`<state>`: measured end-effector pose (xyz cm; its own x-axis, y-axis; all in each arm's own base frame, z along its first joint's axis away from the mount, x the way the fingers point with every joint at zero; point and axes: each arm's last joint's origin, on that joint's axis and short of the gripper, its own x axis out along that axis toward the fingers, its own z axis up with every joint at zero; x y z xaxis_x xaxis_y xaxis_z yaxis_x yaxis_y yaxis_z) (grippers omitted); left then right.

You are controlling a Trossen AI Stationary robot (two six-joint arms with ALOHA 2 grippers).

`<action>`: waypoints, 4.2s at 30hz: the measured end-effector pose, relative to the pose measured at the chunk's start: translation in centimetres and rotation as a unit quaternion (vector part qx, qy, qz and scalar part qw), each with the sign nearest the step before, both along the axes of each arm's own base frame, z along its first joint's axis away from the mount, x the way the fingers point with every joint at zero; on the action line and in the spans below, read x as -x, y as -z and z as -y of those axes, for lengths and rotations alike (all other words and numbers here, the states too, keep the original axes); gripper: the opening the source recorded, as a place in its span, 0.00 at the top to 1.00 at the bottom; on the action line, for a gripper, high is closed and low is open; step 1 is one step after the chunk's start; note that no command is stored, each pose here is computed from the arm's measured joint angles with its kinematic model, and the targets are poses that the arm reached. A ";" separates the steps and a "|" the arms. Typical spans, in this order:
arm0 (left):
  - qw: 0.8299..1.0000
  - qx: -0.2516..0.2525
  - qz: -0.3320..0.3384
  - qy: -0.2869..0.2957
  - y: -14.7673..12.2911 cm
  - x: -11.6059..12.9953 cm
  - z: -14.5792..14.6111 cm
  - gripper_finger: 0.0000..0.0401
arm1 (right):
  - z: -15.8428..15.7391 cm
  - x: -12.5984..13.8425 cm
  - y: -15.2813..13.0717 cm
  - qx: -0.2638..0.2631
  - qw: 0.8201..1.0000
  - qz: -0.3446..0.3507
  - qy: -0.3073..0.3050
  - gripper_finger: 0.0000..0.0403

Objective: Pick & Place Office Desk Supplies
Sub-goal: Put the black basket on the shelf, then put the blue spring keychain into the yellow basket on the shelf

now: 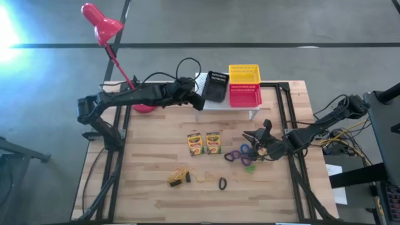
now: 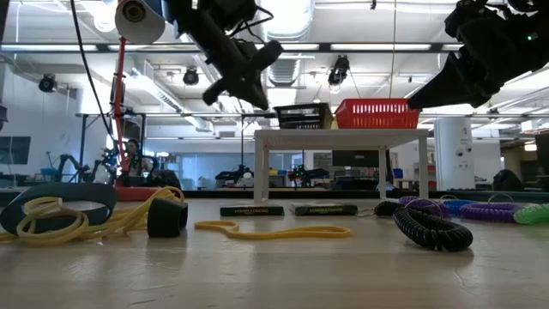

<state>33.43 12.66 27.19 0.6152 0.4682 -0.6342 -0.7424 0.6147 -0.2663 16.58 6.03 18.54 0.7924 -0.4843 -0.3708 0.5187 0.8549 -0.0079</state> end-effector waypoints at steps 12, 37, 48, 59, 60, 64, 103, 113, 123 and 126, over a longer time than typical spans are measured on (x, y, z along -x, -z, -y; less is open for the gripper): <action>0.999 0.000 0.040 0.011 0.4 -1.1 0.8 0.99 | 0.0 0.0 -0.2 -0.003 1.000 0.009 -0.001 0.87; 0.991 -0.043 -0.007 0.126 -0.8 0.1 5.9 0.99 | -0.6 0.2 -4.7 -0.015 0.977 -0.094 -0.190 0.87; 0.953 -0.114 0.153 0.235 4.9 0.3 13.3 0.99 | 0.9 2.1 0.7 -0.203 0.954 -0.202 -0.088 0.76; 0.947 -0.110 0.225 0.202 7.2 2.2 14.0 0.99 | 3.5 1.2 4.9 -0.212 0.960 -0.181 -0.015 0.60; 0.947 -0.110 0.225 0.202 7.2 2.2 14.0 0.99 | 3.5 1.1 5.0 -0.202 0.961 -0.187 -0.023 0.60; 0.947 -0.111 0.225 0.202 7.2 2.2 14.0 0.99 | 3.3 0.5 5.4 -0.183 0.963 -0.185 -0.064 0.62; 0.954 -0.131 0.214 0.165 7.2 2.2 13.7 0.99 | 4.3 -4.1 -10.6 0.060 0.984 -0.019 -0.164 0.92; 0.956 -0.137 0.211 0.149 7.2 2.3 13.4 0.99 | 19.9 -4.5 -16.0 0.087 0.982 -0.130 0.103 0.92; 0.959 -0.135 0.202 0.145 7.4 2.3 13.5 0.99 | 31.0 -5.9 -11.8 -0.045 0.977 -0.176 0.108 0.92; 0.960 -0.134 0.198 0.146 7.4 2.3 13.5 0.99 | 32.0 -6.5 -11.5 -0.069 0.971 -0.205 0.106 0.90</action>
